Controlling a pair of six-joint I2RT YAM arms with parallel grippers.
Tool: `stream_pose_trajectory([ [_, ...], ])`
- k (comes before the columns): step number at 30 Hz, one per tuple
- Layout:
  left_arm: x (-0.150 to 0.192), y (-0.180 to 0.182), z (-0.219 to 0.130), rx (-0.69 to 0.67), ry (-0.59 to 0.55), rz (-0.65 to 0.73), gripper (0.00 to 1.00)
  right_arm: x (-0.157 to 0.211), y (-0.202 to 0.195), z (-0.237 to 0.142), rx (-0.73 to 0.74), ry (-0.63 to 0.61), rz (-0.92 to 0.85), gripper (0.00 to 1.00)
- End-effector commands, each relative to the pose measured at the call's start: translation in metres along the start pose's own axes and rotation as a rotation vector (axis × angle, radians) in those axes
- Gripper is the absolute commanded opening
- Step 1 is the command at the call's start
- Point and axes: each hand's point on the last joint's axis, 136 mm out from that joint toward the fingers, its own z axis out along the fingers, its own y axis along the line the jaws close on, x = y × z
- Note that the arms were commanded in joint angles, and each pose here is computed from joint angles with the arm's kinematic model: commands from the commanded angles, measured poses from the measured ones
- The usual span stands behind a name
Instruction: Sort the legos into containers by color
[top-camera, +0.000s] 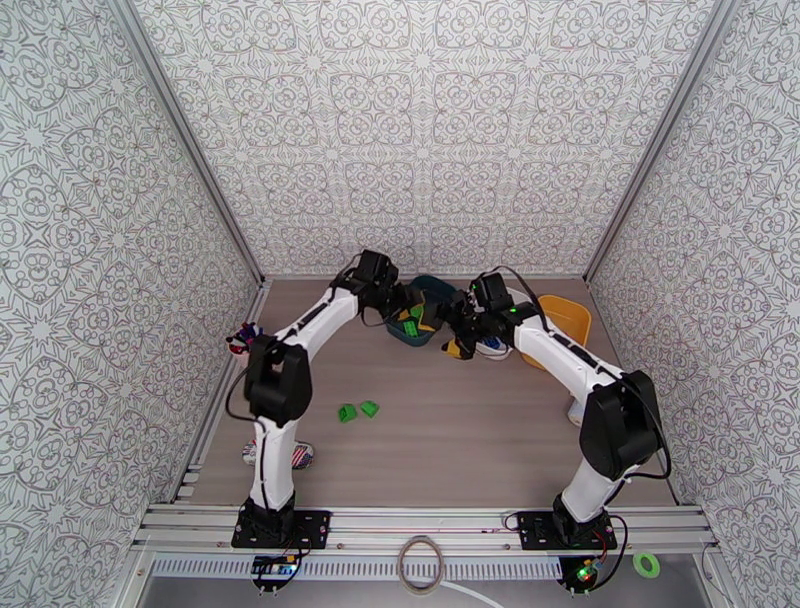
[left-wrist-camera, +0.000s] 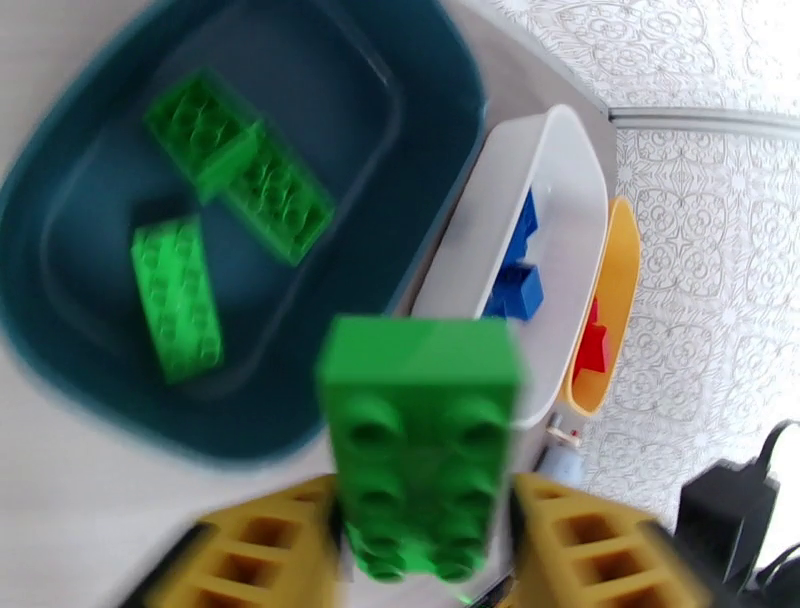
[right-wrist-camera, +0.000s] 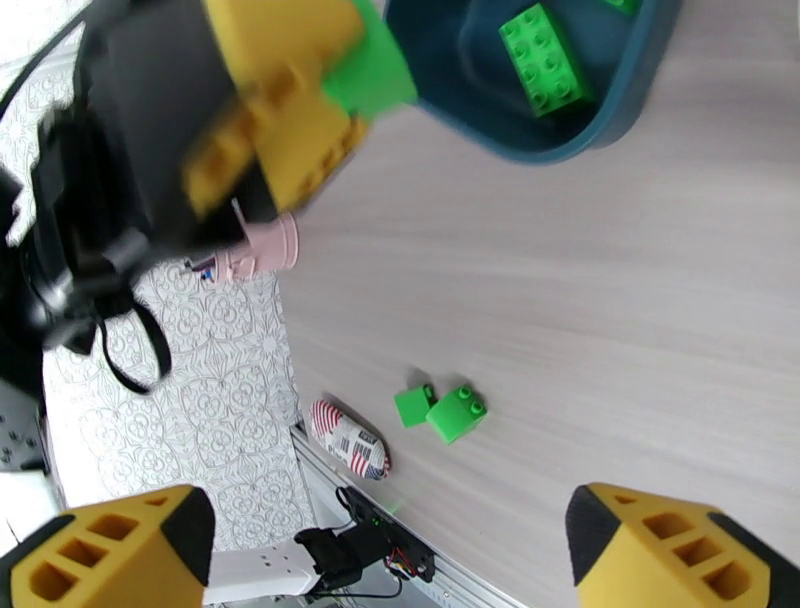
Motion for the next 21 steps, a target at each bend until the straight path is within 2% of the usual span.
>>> stream_pose_trajectory([
  [1,-0.007,0.0,-0.003,-0.034,0.021,0.016,0.74,-0.002,0.015,-0.021,-0.004,-0.035,-0.046,0.99],
  [6,0.0,0.001,-0.019,-0.079,0.009,0.053,0.75,0.002,0.003,-0.022,0.041,-0.034,-0.047,0.99],
  [11,0.027,0.024,-0.045,-0.187,-0.009,0.068,0.74,0.011,-0.008,-0.019,0.06,-0.016,-0.04,0.98],
  [21,0.084,0.08,-0.107,-0.409,-0.051,0.08,0.73,0.046,-0.019,0.001,0.149,0.066,-0.085,0.86],
])
